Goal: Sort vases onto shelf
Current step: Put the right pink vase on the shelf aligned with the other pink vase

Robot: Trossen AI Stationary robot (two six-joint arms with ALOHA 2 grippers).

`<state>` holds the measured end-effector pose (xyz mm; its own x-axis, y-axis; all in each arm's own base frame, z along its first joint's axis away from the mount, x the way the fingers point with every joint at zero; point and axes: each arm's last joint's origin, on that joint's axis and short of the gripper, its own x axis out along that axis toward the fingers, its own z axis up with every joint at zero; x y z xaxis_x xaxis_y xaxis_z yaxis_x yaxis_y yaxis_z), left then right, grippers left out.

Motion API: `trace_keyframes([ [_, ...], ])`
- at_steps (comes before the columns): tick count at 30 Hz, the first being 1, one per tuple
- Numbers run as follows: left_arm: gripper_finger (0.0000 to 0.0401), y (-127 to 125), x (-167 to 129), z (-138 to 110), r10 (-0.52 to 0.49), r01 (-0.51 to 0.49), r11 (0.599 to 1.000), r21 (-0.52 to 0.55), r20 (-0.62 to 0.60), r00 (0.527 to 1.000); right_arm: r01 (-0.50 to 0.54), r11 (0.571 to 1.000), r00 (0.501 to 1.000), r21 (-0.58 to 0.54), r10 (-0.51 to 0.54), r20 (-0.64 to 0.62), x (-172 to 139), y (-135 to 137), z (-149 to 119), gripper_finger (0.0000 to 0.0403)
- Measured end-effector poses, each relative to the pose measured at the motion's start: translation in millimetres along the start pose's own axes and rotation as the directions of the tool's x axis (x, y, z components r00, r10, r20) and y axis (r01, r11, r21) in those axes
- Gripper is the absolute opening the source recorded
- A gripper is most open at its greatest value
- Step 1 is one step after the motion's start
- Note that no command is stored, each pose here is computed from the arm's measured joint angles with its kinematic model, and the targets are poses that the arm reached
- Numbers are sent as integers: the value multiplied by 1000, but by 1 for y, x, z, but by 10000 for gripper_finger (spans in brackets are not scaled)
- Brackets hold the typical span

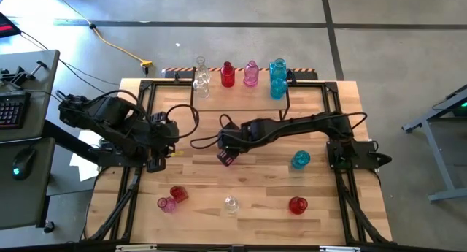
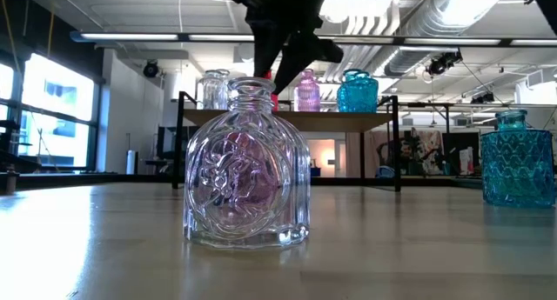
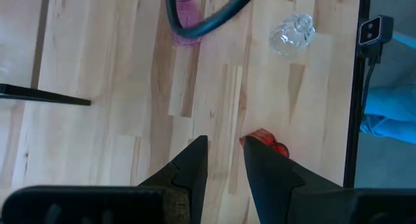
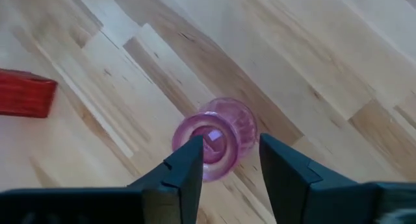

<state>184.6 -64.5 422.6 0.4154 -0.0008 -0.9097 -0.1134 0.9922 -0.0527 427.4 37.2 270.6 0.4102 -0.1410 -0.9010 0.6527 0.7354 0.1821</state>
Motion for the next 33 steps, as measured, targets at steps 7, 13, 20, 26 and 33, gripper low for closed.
trace_keyframes([
  [7, 91, 0, 0, 0, 0, 0, 1000, 1, 0, 1000, 6, 1000, 1000, 11, -6, -20, 5, 0, -1, 67],
  [13, 91, 0, 0, 0, 0, 0, 1000, 1, 0, 1000, -4, 1000, 1000, 26, 5, -31, 4, 0, -1, 8],
  [20, 91, 0, 0, 0, 1, -1, 1000, 2, 1, 1000, -51, 998, 995, 19, 53, -83, 3, -1, 0, 4],
  [26, 91, 0, 0, 0, 1, -1, 1000, 11, 1, 1000, -79, 997, 991, 23, 81, -109, 0, -3, 1, 2],
  [33, 91, 1, 0, 0, 21, -22, 1000, 21, 11, 1000, -69, 998, 990, 0, 69, -125, -23, -5, 7, 0],
])
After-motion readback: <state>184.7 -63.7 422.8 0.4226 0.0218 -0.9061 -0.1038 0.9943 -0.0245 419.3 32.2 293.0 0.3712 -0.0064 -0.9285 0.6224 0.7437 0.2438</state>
